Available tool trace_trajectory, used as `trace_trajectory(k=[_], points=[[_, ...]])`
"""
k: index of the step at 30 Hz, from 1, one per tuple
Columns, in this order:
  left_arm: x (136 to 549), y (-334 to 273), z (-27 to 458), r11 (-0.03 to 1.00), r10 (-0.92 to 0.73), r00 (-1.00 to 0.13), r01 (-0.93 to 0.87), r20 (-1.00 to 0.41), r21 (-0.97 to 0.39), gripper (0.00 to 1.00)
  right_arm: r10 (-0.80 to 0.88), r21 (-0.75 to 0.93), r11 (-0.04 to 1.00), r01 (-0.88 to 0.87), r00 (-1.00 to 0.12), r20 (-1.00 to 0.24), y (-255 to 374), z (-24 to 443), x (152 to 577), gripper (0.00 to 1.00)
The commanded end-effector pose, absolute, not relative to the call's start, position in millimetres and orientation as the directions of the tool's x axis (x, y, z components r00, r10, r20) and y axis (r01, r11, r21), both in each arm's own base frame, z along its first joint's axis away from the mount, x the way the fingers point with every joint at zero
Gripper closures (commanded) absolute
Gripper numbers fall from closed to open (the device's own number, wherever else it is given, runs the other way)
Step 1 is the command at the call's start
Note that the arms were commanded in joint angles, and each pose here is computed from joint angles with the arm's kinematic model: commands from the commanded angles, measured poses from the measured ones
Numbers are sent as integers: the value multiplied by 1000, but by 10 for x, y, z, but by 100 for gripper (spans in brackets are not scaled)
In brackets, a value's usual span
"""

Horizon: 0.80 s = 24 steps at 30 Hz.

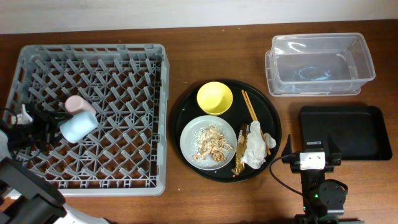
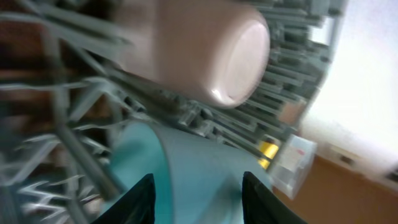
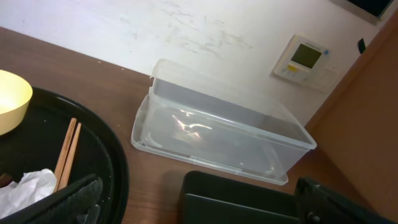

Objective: Sort waste into correct bins and load items into the dishwasher rack
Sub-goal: 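Carry the light-blue cup to the rack and set it down, then reach the left gripper to the yellow bowl on the tray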

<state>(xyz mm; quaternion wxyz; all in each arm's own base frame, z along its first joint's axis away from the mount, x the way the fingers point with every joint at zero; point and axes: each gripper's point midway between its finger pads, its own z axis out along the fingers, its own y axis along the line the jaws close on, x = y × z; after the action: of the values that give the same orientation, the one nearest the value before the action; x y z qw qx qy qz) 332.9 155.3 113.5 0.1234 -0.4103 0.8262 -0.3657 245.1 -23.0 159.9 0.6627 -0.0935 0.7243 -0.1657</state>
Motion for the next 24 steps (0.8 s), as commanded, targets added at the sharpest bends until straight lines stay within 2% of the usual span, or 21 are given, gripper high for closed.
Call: trace_trajectory(k=[1, 8, 9, 10, 11, 12, 14, 16, 18, 19, 20, 21, 22, 24], points=[[3027, 1781, 896, 468, -800, -586, -744, 129, -477, 56, -353, -363, 927, 90, -112, -929, -238, 1571, 2448, 1], [3114, 2146, 1767, 519, -829, -558, -763, -11, -386, 56, -353, -363, 927, 89, -112, -929, -238, 1570, 2448, 1], [3127, 2138, 1901, 524, -827, -561, -757, -24, -390, 63, -353, -363, 927, 89, -112, -929, -238, 1570, 2448, 1], [3149, 2082, 2019, 538, -819, -574, -745, -32, -394, 75, -353, -363, 927, 90, -112, -929, -238, 1571, 2448, 1], [3197, 1988, 2076, 565, -795, -605, -718, -37, -406, 91, -353, -363, 927, 89, -112, -929, -238, 1570, 2448, 1], [3241, 1845, 2098, 608, -757, -652, -682, -37, -406, 100, -353, -363, 927, 89, -112, -929, -238, 1570, 2448, 1], [3288, 1599, 2016, 714, -667, -744, -625, -37, -315, 100, -353, -363, 927, 89, -112, -929, -238, 1570, 2448, 1], [3334, 1471, 1900, 752, -648, -761, -632, -38, -187, 100, -353, -363, 927, 90, -112, -929, -238, 1571, 2448, 1], [3422, 1245, 1882, 790, -601, -799, -586, -36, -179, 100, -353, -363, 927, 89, -112, -929, -238, 1570, 2448, 2], [3473, 1103, 1886, 809, -571, -820, -555, -33, -192, 95, -353, -363, 927, 90, -112, -929, -238, 1571, 2448, 1], [3553, 840, 1912, 839, -503, -864, -480, -27, -255, 85, -353, -363, 927, 89, -112, -929, -238, 1570, 2448, 1], [3663, 412, 1970, 880, -349, -936, -309, -49, -360, 66, -353, -363, 927, 89, -112, -929, -238, 1570, 2448, 1], [3727, 124, 2011, 892, -242, -967, -189, -81, -410, 59, -353, -363, 927, 89, -112, -929, -238, 1570, 2448, 1], [3828, -249, 2024, 912, -123, -983, -58, -137, -406, 59, -353, -363, 927, 89, -112, -929, -238, 1570, 2448, 1]])
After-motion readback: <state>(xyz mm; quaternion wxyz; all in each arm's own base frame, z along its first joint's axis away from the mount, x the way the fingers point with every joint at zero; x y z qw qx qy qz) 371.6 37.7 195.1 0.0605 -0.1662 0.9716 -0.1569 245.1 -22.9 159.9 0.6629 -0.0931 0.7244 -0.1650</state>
